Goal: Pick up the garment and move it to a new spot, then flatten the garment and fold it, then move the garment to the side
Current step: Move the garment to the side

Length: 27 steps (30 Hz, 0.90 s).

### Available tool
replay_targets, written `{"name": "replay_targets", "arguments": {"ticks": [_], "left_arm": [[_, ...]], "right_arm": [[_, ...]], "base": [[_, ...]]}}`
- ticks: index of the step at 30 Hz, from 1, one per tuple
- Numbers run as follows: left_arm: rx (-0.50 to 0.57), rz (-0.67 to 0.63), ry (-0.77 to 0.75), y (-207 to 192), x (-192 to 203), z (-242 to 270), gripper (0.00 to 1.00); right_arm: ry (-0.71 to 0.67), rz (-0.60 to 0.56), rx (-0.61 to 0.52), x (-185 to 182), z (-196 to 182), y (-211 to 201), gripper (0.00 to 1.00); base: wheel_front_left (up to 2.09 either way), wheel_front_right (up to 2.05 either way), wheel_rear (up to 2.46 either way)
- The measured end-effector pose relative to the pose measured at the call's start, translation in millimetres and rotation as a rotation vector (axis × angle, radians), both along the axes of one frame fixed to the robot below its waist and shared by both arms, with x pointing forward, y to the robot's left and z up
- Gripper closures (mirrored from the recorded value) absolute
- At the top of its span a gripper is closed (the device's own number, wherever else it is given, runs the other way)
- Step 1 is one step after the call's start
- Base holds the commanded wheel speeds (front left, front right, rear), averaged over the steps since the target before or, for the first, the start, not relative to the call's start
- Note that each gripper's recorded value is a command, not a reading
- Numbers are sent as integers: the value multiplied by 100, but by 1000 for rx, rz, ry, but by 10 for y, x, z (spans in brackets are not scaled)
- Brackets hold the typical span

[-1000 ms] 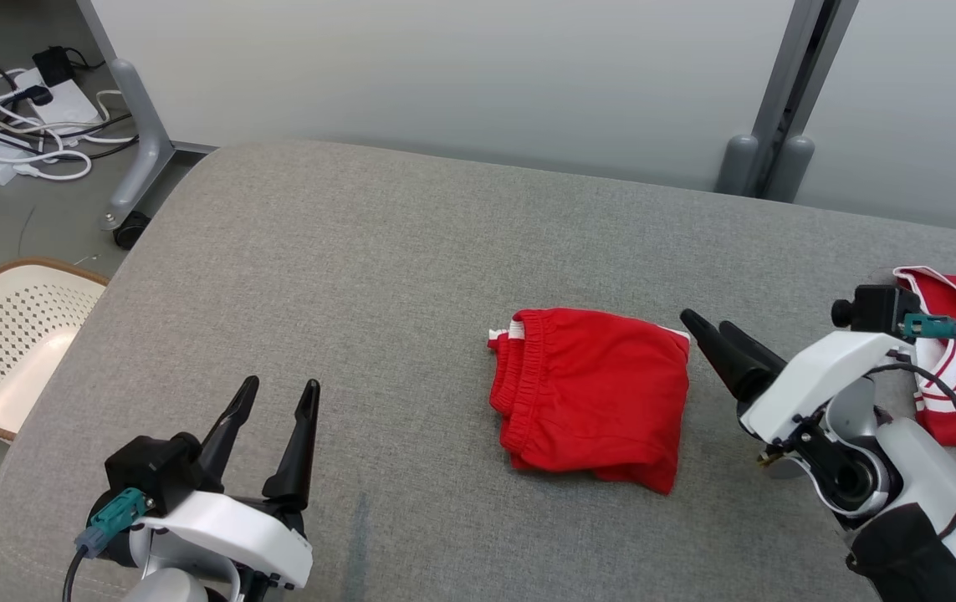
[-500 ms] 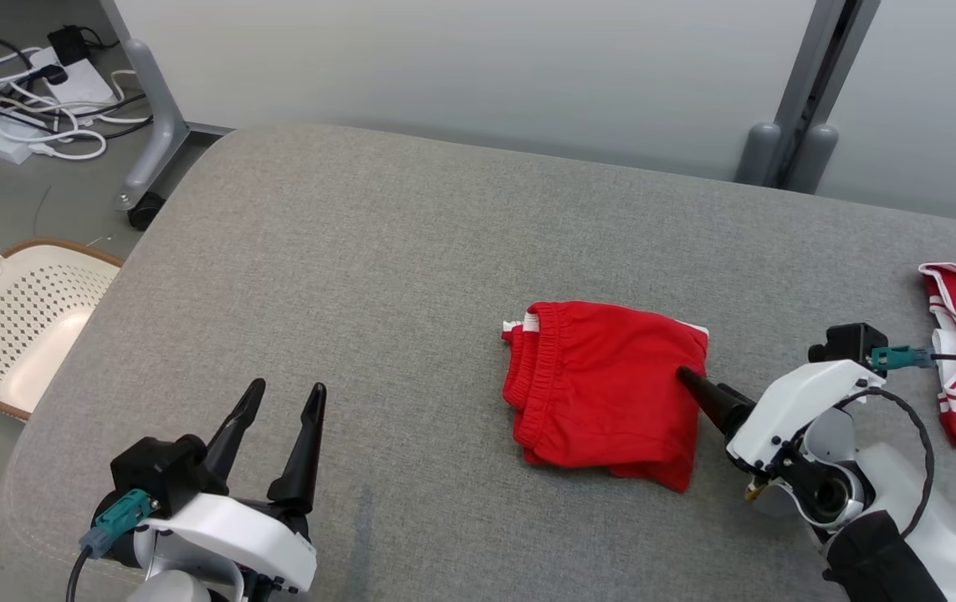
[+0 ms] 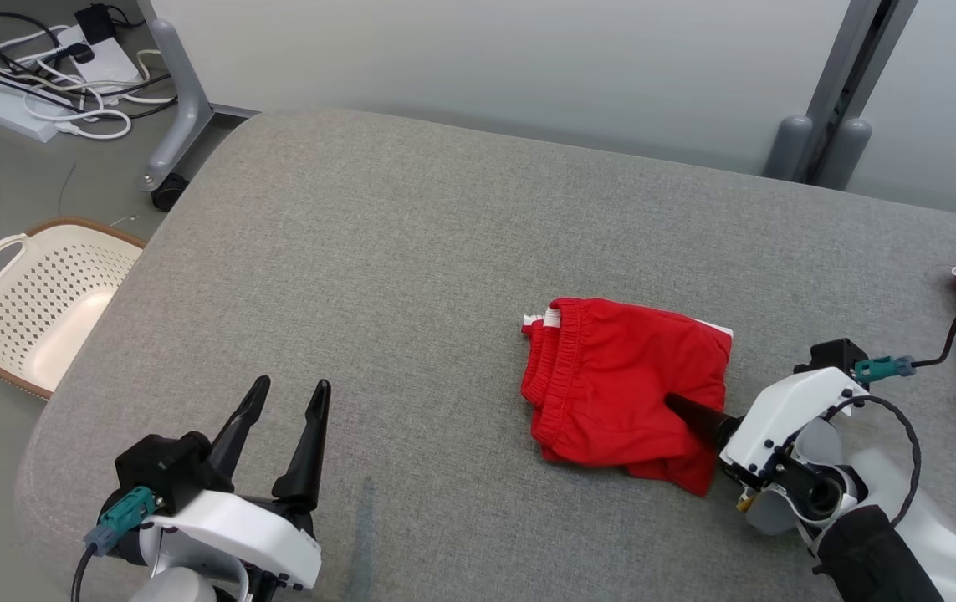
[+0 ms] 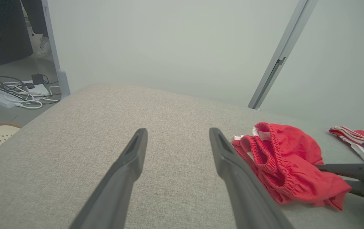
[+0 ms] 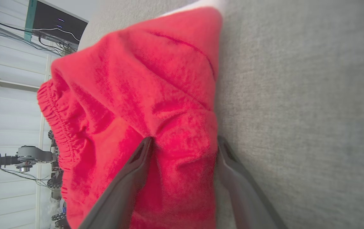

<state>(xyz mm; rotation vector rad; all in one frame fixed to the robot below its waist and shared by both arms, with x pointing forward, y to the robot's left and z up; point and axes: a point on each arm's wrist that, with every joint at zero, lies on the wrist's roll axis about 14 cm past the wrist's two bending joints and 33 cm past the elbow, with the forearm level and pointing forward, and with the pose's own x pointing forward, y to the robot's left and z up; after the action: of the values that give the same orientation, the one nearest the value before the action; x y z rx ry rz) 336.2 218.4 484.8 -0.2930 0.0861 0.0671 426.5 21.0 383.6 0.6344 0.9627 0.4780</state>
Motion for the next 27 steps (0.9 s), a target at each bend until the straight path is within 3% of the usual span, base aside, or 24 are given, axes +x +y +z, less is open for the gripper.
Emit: {"name": "replay_targets", "arguments": {"ticks": [2,8,14,27], "left_arm": [[-1,3,0,5,-3,-1,0],[1,6,-4,17,-3,8,0],[0,-18,-20,-54,38,48,0],[-17,-213,-60,-671,339,150,0]], "right_arm": [[2,3,2,5,5,27,100],[-5,25,6,-10,56,82,100],[-99,55,-11,74,268,41,100],[-331,71,-271,470,742,-892,100]], "base": [[0,0,0],[0,0,0],[0,0,0],[0,0,0]]}}
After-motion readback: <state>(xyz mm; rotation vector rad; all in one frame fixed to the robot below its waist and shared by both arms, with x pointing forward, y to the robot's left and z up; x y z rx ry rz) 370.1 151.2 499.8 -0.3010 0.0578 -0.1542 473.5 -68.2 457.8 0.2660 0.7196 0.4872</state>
